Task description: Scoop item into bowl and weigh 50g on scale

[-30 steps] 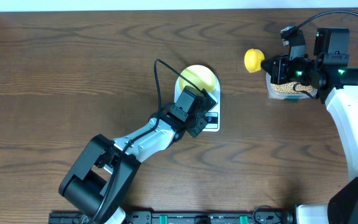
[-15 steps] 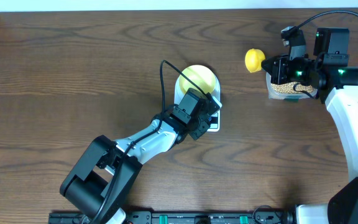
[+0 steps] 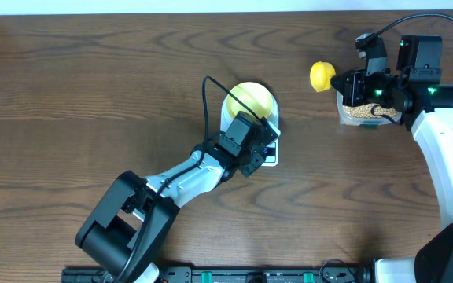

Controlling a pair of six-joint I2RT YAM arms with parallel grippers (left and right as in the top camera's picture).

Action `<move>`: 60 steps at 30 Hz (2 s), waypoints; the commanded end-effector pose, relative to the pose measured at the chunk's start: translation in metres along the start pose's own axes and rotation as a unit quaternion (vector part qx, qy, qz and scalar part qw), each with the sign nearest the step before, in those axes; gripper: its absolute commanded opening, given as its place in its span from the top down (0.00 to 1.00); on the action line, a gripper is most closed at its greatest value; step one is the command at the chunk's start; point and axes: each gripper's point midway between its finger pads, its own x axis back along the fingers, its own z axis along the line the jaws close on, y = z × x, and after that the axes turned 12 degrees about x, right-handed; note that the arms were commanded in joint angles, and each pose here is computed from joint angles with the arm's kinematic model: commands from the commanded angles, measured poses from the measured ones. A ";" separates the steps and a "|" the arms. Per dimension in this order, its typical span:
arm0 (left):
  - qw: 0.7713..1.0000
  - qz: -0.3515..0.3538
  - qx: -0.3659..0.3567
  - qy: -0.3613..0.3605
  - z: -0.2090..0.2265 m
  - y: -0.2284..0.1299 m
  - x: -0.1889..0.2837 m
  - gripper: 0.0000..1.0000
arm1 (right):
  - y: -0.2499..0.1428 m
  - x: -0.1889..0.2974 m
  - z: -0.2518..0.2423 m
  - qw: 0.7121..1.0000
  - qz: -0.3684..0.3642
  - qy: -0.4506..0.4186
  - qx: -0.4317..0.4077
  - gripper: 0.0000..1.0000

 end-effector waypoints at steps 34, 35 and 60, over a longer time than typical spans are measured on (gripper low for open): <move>0.998 0.059 0.007 0.009 0.009 -0.038 -0.021 0.93 | 0.011 0.008 0.005 1.000 -0.013 -0.003 0.018 0.99; 0.998 0.058 0.007 0.010 0.009 -0.037 -0.020 0.93 | 0.011 0.008 0.005 1.000 -0.013 -0.003 0.018 0.99; 0.998 -0.045 0.040 0.010 0.004 0.024 0.052 0.92 | 0.013 0.008 0.004 1.000 -0.016 -0.005 0.020 0.99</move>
